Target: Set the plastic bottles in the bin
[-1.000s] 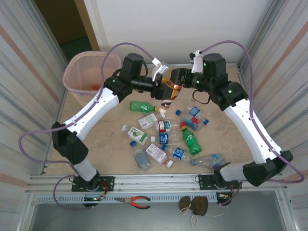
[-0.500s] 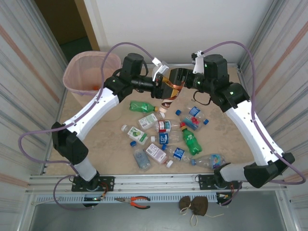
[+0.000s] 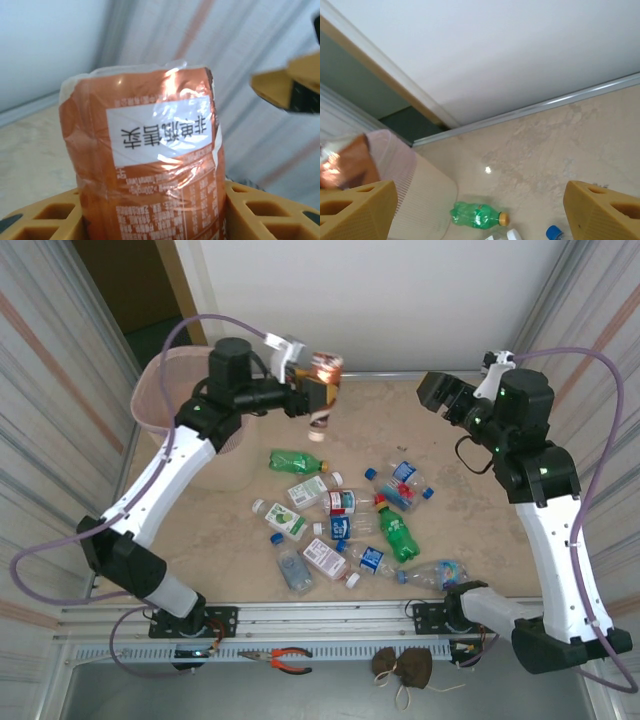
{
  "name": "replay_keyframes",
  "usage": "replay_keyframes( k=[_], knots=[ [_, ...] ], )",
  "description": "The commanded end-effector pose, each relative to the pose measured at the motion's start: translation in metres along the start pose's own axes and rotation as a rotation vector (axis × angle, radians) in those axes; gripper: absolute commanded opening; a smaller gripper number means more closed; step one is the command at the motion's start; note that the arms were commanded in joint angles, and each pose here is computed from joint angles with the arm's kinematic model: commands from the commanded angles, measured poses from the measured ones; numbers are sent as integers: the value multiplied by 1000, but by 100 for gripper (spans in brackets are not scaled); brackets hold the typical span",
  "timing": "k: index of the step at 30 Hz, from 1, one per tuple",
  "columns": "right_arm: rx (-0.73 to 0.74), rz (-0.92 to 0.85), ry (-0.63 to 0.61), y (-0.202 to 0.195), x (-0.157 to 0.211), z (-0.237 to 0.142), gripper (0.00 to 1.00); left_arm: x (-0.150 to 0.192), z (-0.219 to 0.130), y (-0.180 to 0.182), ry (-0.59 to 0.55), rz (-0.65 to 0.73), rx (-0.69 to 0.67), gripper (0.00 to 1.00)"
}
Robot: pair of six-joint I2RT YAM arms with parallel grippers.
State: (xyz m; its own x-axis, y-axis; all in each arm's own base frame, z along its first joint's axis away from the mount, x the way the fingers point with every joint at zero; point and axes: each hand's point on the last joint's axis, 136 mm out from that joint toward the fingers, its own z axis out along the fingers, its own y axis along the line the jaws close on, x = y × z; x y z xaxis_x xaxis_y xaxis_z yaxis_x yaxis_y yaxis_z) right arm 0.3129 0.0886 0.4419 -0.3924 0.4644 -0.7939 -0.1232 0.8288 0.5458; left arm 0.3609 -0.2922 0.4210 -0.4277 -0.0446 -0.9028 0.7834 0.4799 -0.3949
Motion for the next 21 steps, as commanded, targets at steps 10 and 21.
replay_keyframes(
  k=[10,21],
  knots=[
    [40,50,42,-18,12,-1,85,-61,-131,121,-438,-376,-684,44],
    [47,60,55,-22,16,2,84,3,-211,209,-498,-905,-1129,43]
  ],
)
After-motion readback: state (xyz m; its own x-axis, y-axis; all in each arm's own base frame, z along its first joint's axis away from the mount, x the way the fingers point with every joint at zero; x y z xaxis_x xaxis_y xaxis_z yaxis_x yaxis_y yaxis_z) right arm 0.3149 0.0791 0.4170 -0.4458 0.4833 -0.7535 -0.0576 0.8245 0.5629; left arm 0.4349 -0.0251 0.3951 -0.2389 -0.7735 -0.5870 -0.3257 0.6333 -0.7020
